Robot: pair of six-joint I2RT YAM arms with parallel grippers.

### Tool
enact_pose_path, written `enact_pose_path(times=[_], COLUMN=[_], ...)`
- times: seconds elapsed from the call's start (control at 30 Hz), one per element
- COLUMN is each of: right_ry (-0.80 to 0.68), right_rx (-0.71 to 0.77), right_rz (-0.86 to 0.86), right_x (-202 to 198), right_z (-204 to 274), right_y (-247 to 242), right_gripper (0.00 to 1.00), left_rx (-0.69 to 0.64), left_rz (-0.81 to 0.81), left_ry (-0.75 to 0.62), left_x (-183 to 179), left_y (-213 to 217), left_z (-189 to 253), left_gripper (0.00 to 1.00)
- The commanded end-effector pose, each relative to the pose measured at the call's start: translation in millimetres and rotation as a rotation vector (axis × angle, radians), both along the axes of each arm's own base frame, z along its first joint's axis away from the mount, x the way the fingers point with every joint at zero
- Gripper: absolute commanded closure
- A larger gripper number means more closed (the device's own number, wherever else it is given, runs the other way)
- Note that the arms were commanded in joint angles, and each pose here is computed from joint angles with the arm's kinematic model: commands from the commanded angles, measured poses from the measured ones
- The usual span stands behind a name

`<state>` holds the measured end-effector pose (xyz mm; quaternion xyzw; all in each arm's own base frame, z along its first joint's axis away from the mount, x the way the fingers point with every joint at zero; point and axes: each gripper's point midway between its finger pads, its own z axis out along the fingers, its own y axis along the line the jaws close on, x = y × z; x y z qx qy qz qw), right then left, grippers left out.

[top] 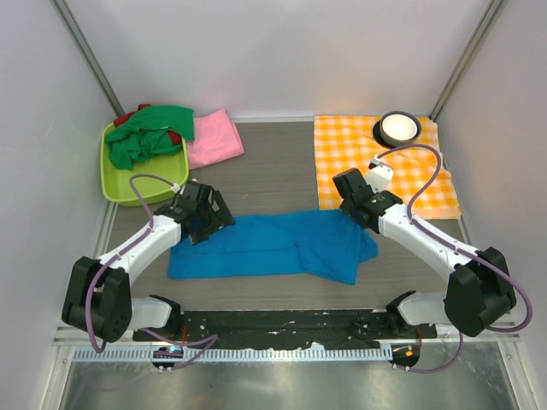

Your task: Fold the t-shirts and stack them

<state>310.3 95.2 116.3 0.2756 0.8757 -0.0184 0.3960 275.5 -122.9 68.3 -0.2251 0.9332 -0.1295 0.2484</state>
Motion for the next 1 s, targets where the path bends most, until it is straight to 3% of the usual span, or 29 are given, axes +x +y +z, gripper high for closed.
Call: enact_pose_path(times=[0.0, 0.27, 0.47, 0.5, 0.57, 0.6, 0.63, 0.7, 0.77, 0.97], right_ry=[-0.115, -0.105, -0.06, -0.131, -0.07, -0.147, -0.097, -0.134, -0.129, -0.04], right_rx=[-0.025, -0.118, -0.136, -0.095, -0.119, -0.075, -0.088, -0.056, -0.021, 0.126], right_rz=[-0.005, 0.029, 0.071, 0.079, 0.1, 0.109, 0.129, 0.154, 0.188, 0.371], right_x=[32, 104, 181, 202, 220, 237, 249, 263, 273, 266], right_z=[45, 56, 56, 89, 61, 93, 60, 71, 52, -9], right_y=[7, 34, 73, 87, 100, 111, 120, 133, 147, 194], right_gripper=[0.99, 0.99, 0.99, 0.99, 0.99, 0.99, 0.99, 0.99, 0.99, 0.98], left_rx=[-0.009, -0.017, -0.056, -0.055, -0.049, -0.053, -0.055, -0.06, -0.058, -0.04], left_rz=[0.021, 0.13, 0.161, 0.159, 0.156, 0.152, 0.151, 0.148, 0.146, 0.153], left_ry=[-0.091, -0.144, -0.185, -0.191, -0.178, -0.176, -0.172, -0.169, -0.165, -0.146], left_x=[16, 7, -2, -2, -4, -4, -4, -4, -3, -1], left_y=[-1, 14, 17, 17, 18, 17, 16, 14, 14, 14], left_z=[27, 40, 50, 53, 51, 52, 51, 50, 48, 38], left_gripper=[0.0, 0.0, 0.0, 0.0, 0.0, 0.0, 0.0, 0.0, 0.0, 0.0])
